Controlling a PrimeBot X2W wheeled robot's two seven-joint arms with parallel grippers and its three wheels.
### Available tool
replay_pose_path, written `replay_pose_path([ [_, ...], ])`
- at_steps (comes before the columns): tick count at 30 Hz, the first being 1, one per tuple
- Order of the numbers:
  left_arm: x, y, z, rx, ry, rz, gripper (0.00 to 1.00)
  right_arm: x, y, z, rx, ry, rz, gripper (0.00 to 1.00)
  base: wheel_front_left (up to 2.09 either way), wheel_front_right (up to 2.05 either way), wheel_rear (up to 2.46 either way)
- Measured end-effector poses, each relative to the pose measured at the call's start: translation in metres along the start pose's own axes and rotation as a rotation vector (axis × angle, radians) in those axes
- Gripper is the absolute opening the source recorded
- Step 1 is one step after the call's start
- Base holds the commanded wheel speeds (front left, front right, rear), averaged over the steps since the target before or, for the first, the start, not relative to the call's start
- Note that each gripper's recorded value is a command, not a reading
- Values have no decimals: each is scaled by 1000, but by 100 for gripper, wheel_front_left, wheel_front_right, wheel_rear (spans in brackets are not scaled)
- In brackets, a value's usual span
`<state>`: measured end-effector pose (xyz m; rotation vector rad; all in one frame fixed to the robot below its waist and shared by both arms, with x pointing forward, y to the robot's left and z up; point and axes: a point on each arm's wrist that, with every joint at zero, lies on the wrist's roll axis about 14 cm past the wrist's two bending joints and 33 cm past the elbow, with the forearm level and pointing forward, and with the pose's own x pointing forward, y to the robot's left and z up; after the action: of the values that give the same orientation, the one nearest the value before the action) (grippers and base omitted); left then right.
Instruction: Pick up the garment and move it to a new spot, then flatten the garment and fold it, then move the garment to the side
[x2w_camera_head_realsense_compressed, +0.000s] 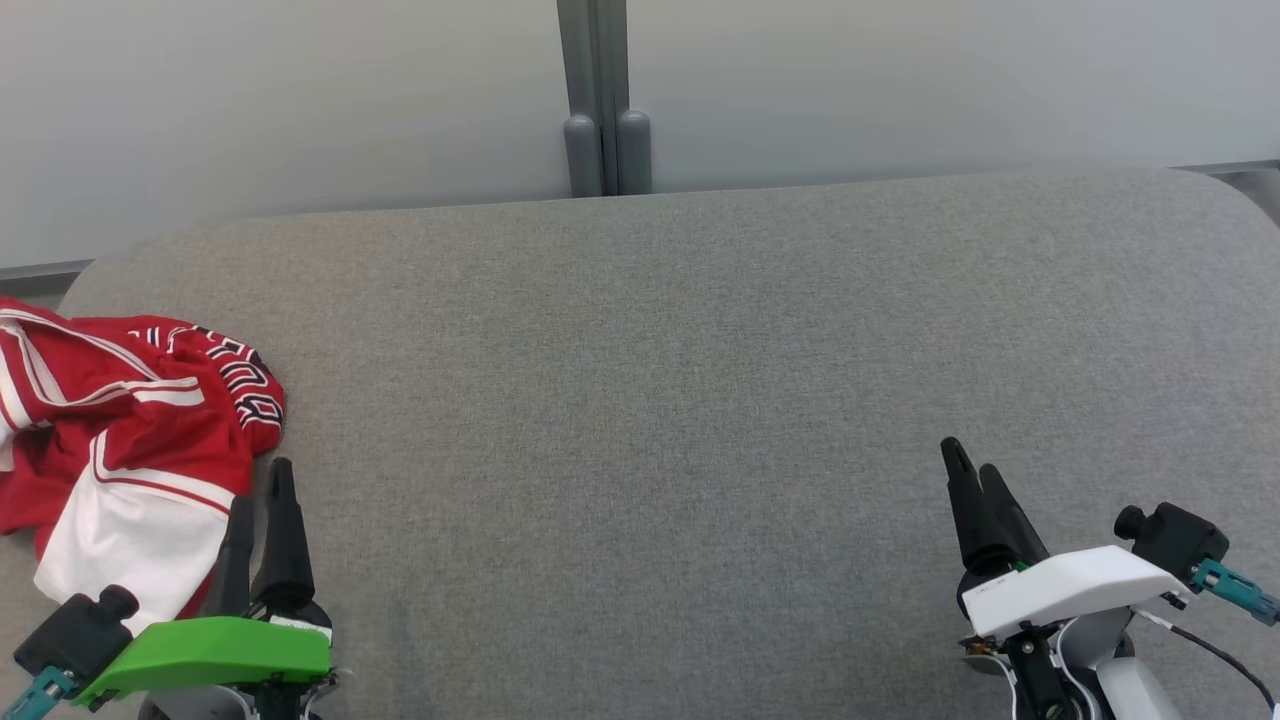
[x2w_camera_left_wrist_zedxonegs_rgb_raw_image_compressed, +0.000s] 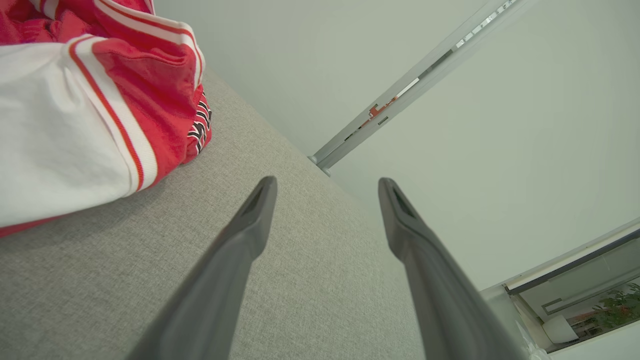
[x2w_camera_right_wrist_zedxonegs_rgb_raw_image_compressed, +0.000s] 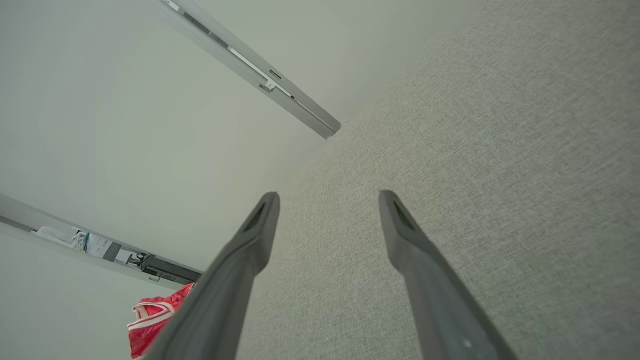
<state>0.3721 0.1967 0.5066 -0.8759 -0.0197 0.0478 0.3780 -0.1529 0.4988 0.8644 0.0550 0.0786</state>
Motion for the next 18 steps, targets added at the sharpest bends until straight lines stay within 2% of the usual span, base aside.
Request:
replay_pose_path([
  [9, -3, -7, -7, 182, 10, -8, 100, 0, 9, -6, -111, 9, 33, 100, 0, 0, 0],
  [18, -5, -10, -7, 310, -1, -4, 100, -1, 17, -11, -214, 13, 65, 100, 0, 0, 0],
])
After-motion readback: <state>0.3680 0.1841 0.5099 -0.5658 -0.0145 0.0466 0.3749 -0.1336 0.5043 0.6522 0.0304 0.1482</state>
